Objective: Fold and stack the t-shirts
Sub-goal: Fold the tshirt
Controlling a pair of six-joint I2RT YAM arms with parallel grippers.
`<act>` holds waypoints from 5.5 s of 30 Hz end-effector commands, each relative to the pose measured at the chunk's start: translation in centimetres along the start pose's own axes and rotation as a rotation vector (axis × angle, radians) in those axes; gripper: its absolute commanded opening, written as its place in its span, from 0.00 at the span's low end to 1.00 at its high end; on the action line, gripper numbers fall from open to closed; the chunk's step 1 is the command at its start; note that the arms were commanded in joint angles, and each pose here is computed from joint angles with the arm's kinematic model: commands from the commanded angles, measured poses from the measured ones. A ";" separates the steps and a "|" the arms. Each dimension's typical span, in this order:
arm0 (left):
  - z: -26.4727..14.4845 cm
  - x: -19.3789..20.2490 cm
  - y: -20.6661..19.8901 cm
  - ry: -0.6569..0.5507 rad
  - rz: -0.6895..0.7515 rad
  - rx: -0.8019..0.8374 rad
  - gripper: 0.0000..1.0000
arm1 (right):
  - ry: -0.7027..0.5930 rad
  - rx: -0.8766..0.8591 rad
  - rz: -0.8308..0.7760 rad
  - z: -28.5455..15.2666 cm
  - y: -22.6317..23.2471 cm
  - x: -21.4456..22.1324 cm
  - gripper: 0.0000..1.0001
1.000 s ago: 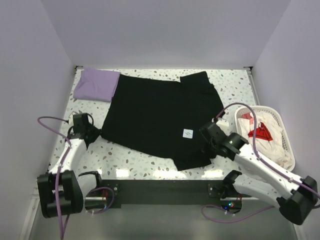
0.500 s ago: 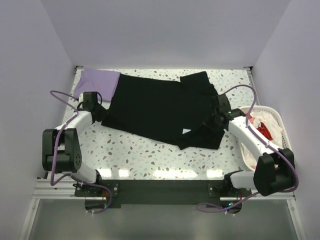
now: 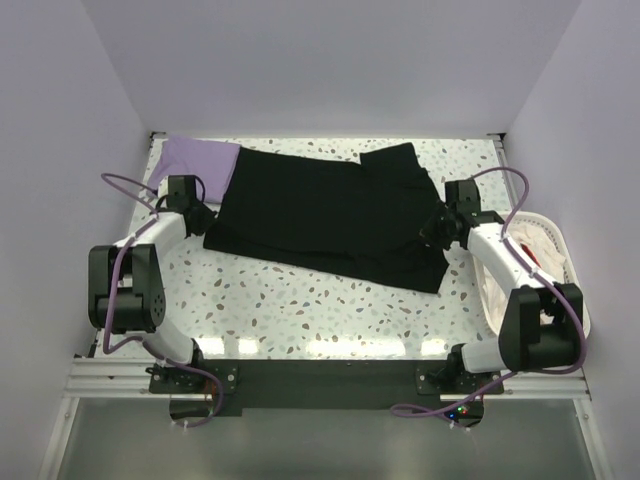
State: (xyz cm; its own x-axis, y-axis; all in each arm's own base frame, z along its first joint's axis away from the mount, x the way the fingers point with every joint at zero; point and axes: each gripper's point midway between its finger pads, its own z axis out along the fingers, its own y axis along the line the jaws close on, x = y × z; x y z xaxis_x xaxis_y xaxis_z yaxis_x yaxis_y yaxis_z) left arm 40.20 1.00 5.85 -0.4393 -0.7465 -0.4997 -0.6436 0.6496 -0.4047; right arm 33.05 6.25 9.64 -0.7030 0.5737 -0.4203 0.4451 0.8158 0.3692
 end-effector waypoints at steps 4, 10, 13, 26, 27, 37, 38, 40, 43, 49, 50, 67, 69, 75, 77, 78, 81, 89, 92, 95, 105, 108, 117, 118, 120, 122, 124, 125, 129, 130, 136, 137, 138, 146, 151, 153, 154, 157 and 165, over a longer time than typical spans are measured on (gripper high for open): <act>-0.2 -2.2 -0.8 -0.067 -0.041 0.014 0.00 | -0.051 -0.063 0.000 -0.5 0.7 -2.0 0.00; 0.5 -2.2 -0.8 -0.056 -0.038 0.011 0.00 | -0.039 -0.068 0.023 0.0 0.3 -2.2 0.00; 0.8 -2.2 -0.9 -0.053 -0.038 0.010 0.00 | -0.042 -0.075 0.030 0.0 0.5 -2.5 0.00; 1.5 -2.4 -1.8 -0.044 -0.035 0.032 0.00 | -0.048 -0.066 0.055 0.8 0.3 -3.3 0.00; 1.5 -2.5 -1.9 -0.041 -0.034 0.036 0.00 | -0.042 -0.059 0.060 1.2 0.1 -3.4 0.00; 2.0 -2.3 -2.2 -0.032 -0.026 0.046 0.00 | -0.038 -0.057 0.067 1.9 0.2 -3.6 0.00; 2.0 -2.4 -2.3 -0.034 -0.025 0.053 0.00 | -0.040 -0.059 0.067 2.0 0.3 -3.7 0.00; 2.0 -2.5 -2.5 -0.038 -0.018 0.060 0.00 | -0.040 -0.046 0.069 2.4 0.0 -3.7 0.00; 2.1 -2.6 -2.8 -0.038 -0.009 0.075 0.02 | -0.033 -0.041 0.070 2.8 -0.1 -3.6 0.00; 1.5 -3.3 -4.5 -0.054 0.022 0.157 0.33 | -0.034 -0.053 0.061 3.5 0.2 -4.1 0.12; 1.3 -3.5 -4.7 -0.060 0.023 0.165 0.39 | -0.030 -0.055 0.053 3.6 0.3 -4.2 0.19; -3.5 0.5 -5.9 -0.041 0.057 0.332 0.60 | -0.102 -0.111 -0.064 0.3 2.6 -2.3 0.72; -3.9 0.8 -5.7 -0.040 0.046 0.349 0.59 | -0.084 -0.100 -0.052 0.6 1.8 -0.4 0.71; -4.8 4.2 -5.9 0.037 0.055 0.425 0.57 | -0.055 -0.084 -0.038 1.7 0.2 2.1 0.67; -5.4 4.9 -6.1 0.058 0.065 0.450 0.57 | -0.045 -0.077 -0.028 2.2 -0.3 2.8 0.66; -5.7 5.0 -6.2 0.058 0.077 0.459 0.57 | -0.045 -0.072 -0.023 2.3 -0.5 2.9 0.65; -7.2 4.6 -6.9 0.054 0.113 0.490 0.57 | -0.058 -0.034 -0.016 2.8 -1.7 3.4 0.65; -10.2 3.0 -8.4 0.016 0.179 0.549 0.57 | -0.050 0.010 0.004 4.3 -2.8 3.8 0.62; -10.6 2.5 -8.8 -0.002 0.191 0.564 0.57 | -0.060 0.012 0.011 4.5 -2.7 3.6 0.59; -10.7 2.9 -8.4 0.020 0.198 0.551 0.57 | -0.072 0.004 0.012 4.7 -2.4 3.2 0.47; -10.6 3.3 -8.2 0.032 0.206 0.548 0.57 | -0.092 -0.012 0.017 5.0 -0.5 1.1 0.00; -10.6 3.2 -8.3 0.028 0.206 0.552 0.57 | -0.100 -0.031 0.023 5.0 0.5 0.1 0.00; -10.6 3.4 -8.2 0.037 0.212 0.551 0.57 | -0.101 -0.051 0.040 6.8 3.7 -2.9 0.00; -10.5 3.4 -8.1 0.040 0.215 0.547 0.57 | -0.101 -0.051 0.040 7.0 3.9 -3.1 0.00; -10.5 3.6 -8.0 0.046 0.219 0.545 0.57 | -0.095 -0.051 0.047 7.7 4.4 -3.6 0.00; -10.5 3.7 -7.9 0.046 0.229 0.544 0.57 | -0.091 -0.053 0.051 8.0 4.8 -3.9 0.00; -10.5 3.8 -7.7 0.051 0.233 0.539 0.57 | -0.087 -0.060 0.063 8.5 5.3 -4.3 0.00; -10.4 3.9 -7.7 0.053 0.234 0.539 0.57 | -0.089 -0.071 0.065 8.5 5.8 -4.5 0.00; -10.5 4.1 -7.6 0.058 0.238 0.542 0.57 | -0.084 -0.087 0.082 9.2 6.6 -5.0 0.00; -10.4 4.1 -7.6 0.059 0.240 0.541 0.57 | -0.080 -0.085 0.085 9.5 6.5 -5.0 0.00; -10.7 4.1 -7.7 0.062 0.245 0.552 0.57 | -0.068 -0.114 0.099 9.9 7.9 -5.9 0.11; -10.6 4.2 -7.7 0.065 0.246 0.551 0.57 | -0.073 -0.118 0.101 9.9 8.0 -6.2 0.21; -10.5 4.3 -7.6 0.069 0.249 0.549 0.57 | -0.077 -0.120 0.097 9.8 8.1 -6.3 0.26; -10.6 4.4 -7.6 0.071 0.259 0.555 0.57 | -0.137 -0.148 0.006 6.6 8.4 -7.1 0.49; -10.5 4.5 -7.5 0.072 0.253 0.553 0.57 | -0.173 -0.128 -0.125 3.6 7.9 -4.8 0.42; -10.6 4.4 -7.7 0.072 0.248 0.561 0.57 | -0.159 -0.114 -0.220 3.3 7.9 -1.8 0.39; -10.7 4.4 -7.8 0.071 0.248 0.564 0.57 | -0.186 -0.091 -0.238 2.8 7.6 -1.5 0.36; -10.9 4.1 -8.1 0.067 0.246 0.572 0.57 | -0.173 -0.078 -0.306 2.5 7.1 1.7 0.34; -11.0 4.1 -8.4 0.071 0.239 0.579 0.57 | -0.122 -0.061 -0.437 3.1 6.4 7.6 0.31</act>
State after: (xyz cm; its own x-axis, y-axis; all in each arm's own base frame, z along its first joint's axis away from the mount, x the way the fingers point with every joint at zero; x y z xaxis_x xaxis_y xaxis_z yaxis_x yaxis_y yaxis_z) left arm 36.06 -8.47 13.05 -0.6093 -0.5760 -0.5450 -0.1591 0.7621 -0.6276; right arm 31.39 16.50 5.63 -0.7840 0.2018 -0.5870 0.0832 0.9713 0.2228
